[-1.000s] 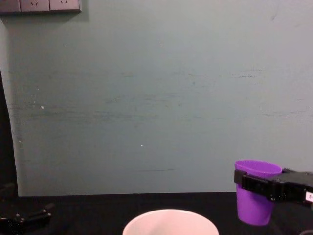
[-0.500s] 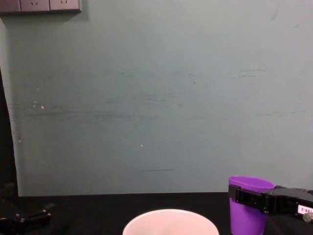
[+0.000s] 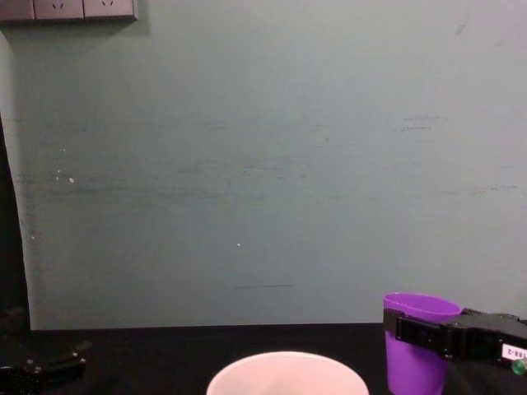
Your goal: Pick up the cup and pour the mung beans from the cup into the bowl.
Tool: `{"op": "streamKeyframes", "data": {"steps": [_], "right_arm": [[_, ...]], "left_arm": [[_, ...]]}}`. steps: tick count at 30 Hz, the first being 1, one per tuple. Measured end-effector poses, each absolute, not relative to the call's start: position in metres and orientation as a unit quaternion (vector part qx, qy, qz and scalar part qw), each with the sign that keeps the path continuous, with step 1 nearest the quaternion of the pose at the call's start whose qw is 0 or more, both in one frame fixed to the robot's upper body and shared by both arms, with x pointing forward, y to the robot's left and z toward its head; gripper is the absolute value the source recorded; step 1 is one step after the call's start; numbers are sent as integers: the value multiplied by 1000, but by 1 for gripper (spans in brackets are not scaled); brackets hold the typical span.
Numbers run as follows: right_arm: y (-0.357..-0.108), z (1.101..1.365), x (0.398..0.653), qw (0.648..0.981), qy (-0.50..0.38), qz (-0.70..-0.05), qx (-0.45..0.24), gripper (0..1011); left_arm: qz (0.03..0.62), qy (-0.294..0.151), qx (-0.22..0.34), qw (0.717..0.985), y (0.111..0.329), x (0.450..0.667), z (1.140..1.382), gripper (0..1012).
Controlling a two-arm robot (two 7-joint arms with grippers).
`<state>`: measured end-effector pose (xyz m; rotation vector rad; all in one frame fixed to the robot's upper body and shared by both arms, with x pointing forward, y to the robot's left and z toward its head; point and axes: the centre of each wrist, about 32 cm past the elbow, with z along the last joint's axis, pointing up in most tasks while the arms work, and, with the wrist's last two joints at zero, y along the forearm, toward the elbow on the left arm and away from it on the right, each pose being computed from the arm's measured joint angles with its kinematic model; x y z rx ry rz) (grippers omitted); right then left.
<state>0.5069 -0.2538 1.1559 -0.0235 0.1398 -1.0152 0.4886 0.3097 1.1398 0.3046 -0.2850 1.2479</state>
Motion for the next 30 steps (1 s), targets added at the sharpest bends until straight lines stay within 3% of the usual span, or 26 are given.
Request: {"op": "streamKeyframes", "data": {"steps": [8,30], "right_arm": [[-254,1140,506,881,15,-471,-29,731],[-252,1115,500,879,9,-474,-40,731]], "left_arm": [[580,-132,141,791,310,489,1140,1012],[580,-132,141,791,310,489,1140,1011]]}}
